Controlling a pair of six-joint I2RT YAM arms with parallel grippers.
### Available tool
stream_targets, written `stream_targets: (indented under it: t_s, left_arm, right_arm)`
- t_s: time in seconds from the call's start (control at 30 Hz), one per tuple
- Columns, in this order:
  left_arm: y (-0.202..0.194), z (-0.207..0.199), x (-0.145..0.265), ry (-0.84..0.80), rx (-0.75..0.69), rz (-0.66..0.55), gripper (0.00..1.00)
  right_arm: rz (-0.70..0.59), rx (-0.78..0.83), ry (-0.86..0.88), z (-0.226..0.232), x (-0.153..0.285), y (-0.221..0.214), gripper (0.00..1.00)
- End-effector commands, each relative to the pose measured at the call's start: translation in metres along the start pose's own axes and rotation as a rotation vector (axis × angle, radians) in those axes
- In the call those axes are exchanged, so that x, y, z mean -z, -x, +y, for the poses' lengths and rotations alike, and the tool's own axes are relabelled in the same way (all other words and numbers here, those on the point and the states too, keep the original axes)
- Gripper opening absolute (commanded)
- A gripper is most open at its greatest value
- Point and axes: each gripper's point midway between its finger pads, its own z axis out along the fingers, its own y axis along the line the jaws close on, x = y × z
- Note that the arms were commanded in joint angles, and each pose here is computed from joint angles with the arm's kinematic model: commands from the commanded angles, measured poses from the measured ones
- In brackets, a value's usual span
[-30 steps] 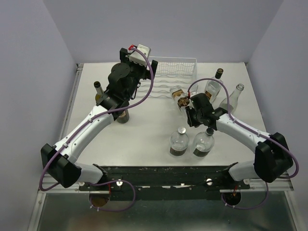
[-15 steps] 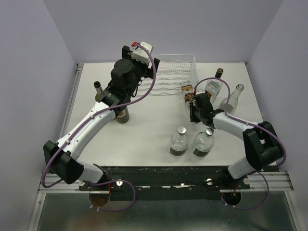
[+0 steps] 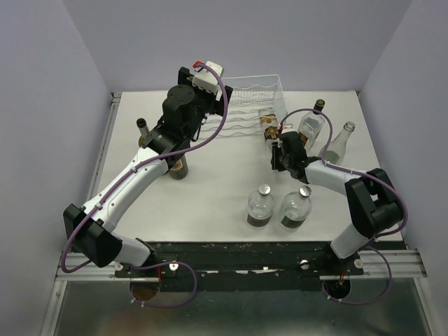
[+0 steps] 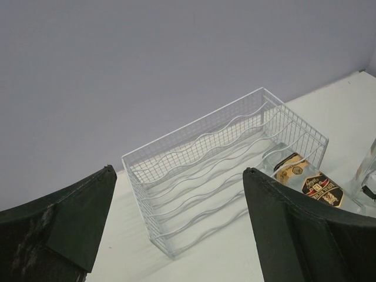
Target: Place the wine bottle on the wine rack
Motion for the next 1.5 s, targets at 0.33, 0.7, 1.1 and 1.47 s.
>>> stream_targets:
  t_s: [0.33,0.7,1.1,1.47]
  left_arm:
    - [-0.001,-0.001,-0.003,-0.011,0.024,0.045,0.99]
    - [-0.004,-0.003,-0.004,-0.019,0.020,0.061,0.99]
    - [-0.002,-0.005,-0.003,-0.032,0.018,0.058,0.99]
    - [-0.004,-0.006,-0.001,-0.036,0.029,0.056,0.99]
  right_arm:
    - [-0.359,-0.048,0.027,0.008,-0.034,0.136,0.00]
    - [-0.264,-0.043,-0.075,-0.006,-0.062,0.149,0.01]
    - [-0.019,-0.058,-0.165,-0.017,-0.076,0.118,0.67]
    - [0.085,-0.039,-0.163,-0.018,-0.054,0.101,0.81]
